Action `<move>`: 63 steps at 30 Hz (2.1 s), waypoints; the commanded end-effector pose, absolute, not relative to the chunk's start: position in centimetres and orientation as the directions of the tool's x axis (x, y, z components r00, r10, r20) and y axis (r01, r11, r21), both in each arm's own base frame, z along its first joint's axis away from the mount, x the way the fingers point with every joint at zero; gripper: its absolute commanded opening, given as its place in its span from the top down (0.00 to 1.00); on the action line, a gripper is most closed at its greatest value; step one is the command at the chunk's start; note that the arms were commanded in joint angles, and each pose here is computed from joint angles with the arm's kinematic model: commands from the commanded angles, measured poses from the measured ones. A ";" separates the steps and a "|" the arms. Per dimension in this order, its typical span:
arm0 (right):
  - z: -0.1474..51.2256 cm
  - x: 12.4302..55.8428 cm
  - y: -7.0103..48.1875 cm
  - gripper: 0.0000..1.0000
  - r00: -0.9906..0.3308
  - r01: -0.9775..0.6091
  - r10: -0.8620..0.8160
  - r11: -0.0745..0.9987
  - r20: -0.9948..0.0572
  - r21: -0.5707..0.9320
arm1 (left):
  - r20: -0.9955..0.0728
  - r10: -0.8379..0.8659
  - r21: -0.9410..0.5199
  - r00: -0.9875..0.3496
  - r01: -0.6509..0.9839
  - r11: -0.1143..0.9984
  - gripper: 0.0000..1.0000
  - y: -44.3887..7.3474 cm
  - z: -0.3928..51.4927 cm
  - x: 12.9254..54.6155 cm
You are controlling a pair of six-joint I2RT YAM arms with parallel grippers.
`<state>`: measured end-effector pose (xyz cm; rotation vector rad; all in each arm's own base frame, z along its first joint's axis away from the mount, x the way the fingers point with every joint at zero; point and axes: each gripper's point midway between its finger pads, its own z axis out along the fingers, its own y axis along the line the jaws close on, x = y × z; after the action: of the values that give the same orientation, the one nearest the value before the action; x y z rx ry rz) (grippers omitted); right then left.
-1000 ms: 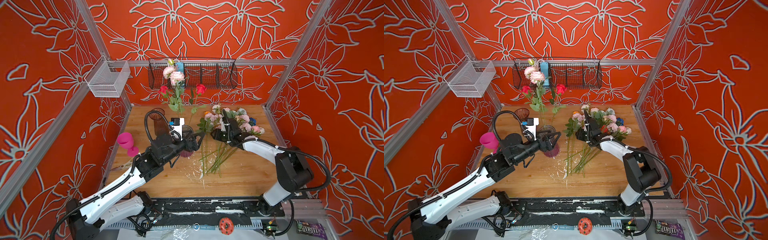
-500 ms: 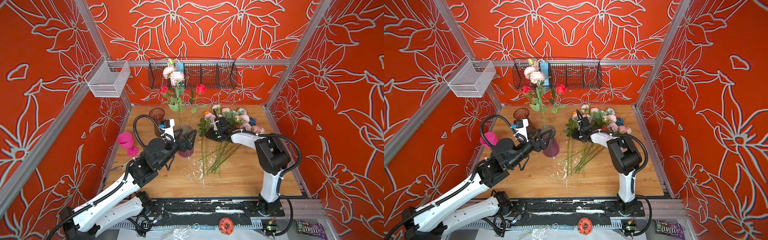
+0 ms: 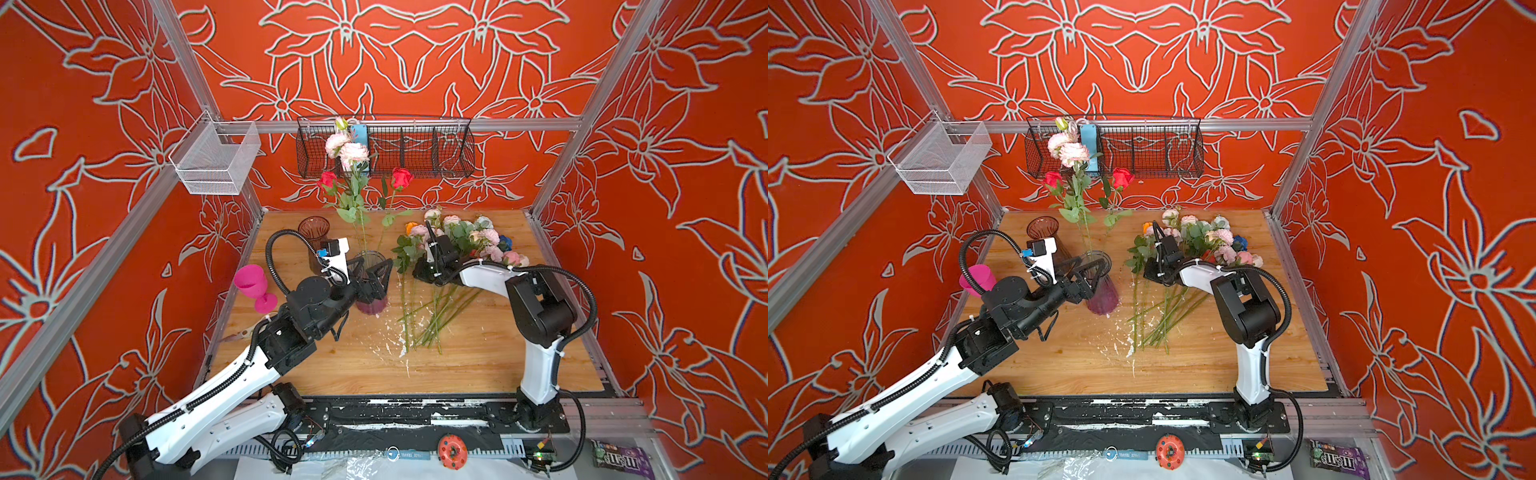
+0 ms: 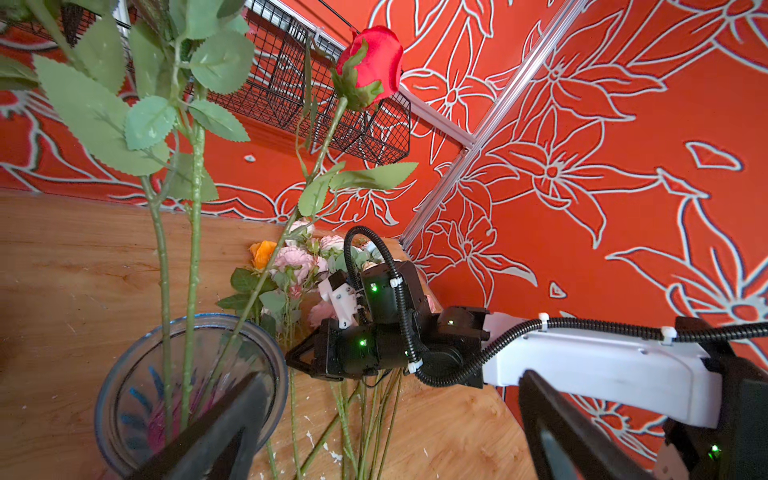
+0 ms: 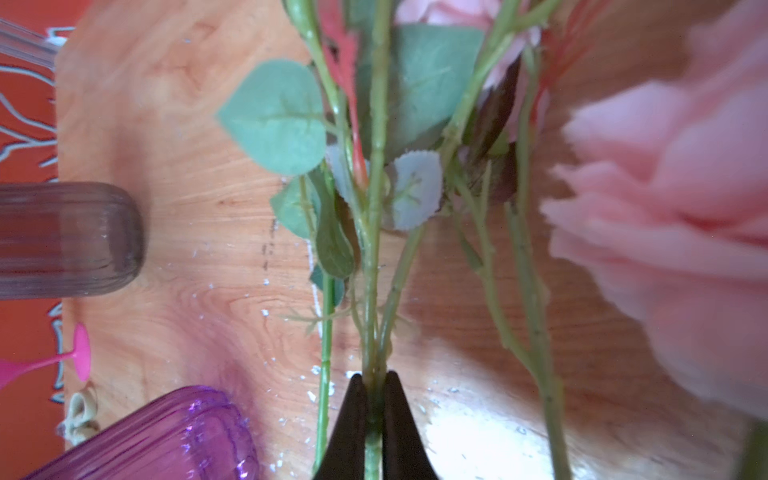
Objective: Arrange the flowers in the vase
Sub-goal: 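Close the right gripper on a leafy stem while left gripper steadies the purple vase, then lift the leafy pink rose stem high with right gripper while left gripper withdraws, then lower the leafy stem into the purple vase with the right gripper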
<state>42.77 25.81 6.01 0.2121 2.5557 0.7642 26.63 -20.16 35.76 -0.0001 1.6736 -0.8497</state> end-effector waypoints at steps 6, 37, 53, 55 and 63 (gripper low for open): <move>13.9 41.0 24.8 1.00 -0.783 -0.067 0.339 0.787 -0.521 0.613 | -0.861 -0.448 -0.509 -0.242 0.433 0.744 0.05 -19.2 37.4 26.4; 29.3 33.2 17.8 1.00 -0.412 -0.282 0.398 0.800 -0.820 0.530 | -0.875 -0.442 -0.484 -0.198 0.413 0.772 0.04 -18.2 38.0 26.4; 46.8 29.4 21.0 1.00 -0.026 -0.625 0.428 0.699 -0.904 0.349 | -0.878 -0.477 -0.466 0.040 0.158 0.870 0.00 -10.3 39.7 26.6; 48.7 28.9 22.2 1.00 -0.010 -0.664 0.435 0.670 -0.900 0.331 | -0.856 -0.510 -0.502 0.078 0.101 0.859 0.01 -8.4 39.8 26.6; 54.4 29.0 28.7 1.00 0.073 -0.793 0.458 0.565 -0.886 0.227 | -0.768 -0.619 -0.637 0.163 -0.097 0.765 0.02 -2.2 38.4 27.5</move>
<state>29.33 26.73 52.17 -0.2867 1.2530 0.9587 27.27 -3.95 39.16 -0.5255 1.3928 -0.4144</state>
